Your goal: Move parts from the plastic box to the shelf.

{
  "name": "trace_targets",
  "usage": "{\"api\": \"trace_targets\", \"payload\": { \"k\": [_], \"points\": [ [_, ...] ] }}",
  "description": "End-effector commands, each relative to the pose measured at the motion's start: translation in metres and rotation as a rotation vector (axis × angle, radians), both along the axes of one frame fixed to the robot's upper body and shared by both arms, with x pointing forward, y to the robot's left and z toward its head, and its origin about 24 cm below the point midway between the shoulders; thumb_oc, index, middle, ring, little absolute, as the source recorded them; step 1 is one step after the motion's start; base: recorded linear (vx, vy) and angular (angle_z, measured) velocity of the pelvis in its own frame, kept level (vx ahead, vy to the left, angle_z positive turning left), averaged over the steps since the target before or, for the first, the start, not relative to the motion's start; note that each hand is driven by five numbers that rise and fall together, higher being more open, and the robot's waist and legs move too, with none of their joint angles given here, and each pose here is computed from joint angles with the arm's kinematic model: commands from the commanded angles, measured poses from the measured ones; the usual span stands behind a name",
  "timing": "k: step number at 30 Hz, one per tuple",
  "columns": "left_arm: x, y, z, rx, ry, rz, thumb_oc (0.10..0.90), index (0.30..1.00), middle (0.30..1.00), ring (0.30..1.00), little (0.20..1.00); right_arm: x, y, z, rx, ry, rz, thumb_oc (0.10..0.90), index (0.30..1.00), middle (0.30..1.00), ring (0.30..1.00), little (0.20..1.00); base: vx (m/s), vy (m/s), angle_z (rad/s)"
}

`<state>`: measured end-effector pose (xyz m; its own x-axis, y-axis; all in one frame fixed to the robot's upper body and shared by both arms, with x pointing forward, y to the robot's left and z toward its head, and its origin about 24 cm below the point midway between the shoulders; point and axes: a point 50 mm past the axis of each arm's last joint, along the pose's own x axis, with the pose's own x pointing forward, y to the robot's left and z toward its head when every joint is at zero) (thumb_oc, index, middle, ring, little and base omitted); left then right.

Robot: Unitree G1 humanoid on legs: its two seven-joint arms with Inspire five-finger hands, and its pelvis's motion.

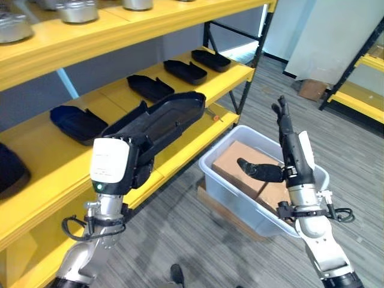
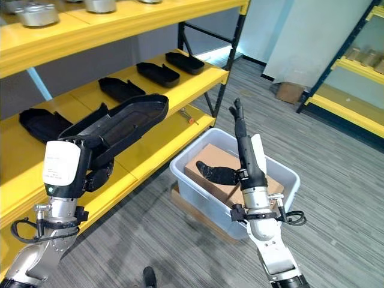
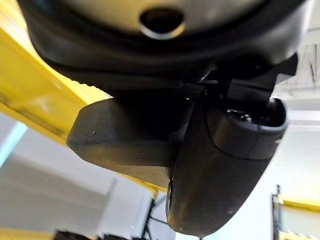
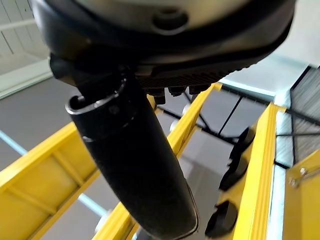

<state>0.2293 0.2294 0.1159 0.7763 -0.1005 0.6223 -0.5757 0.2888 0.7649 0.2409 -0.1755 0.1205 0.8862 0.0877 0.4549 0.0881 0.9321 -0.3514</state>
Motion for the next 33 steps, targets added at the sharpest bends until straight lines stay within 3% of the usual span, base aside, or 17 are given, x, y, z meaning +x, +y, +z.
{"api": "trace_targets", "payload": {
  "k": [1,14,17,25,33],
  "points": [
    [0.001,-0.002,0.062,0.014,-0.367,-0.029,0.400,0.300,0.300,0.300,0.300,0.003,-0.001,0.039,-0.013,-0.231,-0.027,0.900,1.000,1.000,1.000,1.000,-0.04,0.195,0.47],
    [-0.003,0.009,0.037,-0.015,-0.232,0.054,0.400,0.300,0.300,0.300,0.300,-0.007,-0.015,0.037,-0.049,-0.227,-0.023,0.900,1.000,1.000,1.000,1.000,0.02,0.018,0.44],
    [0.001,-0.001,0.060,-0.046,-0.337,-0.045,0.400,0.300,0.300,0.300,0.300,-0.009,-0.027,0.053,-0.091,-0.320,-0.098,0.900,1.000,1.000,1.000,1.000,-0.24,0.017,1.68],
    [0.002,-0.013,0.071,-0.129,-0.425,-0.118,0.400,0.300,0.300,0.300,0.300,-0.019,-0.038,0.043,-0.069,-0.280,-0.131,0.900,1.000,1.000,1.000,1.000,0.05,0.189,0.53],
    [0.001,-0.015,0.077,-0.098,-0.438,-0.136,0.400,0.300,0.300,0.300,0.300,-0.022,-0.041,0.040,-0.068,-0.273,-0.179,0.900,1.000,1.000,1.000,1.000,0.10,0.268,0.64]
  ]
}}
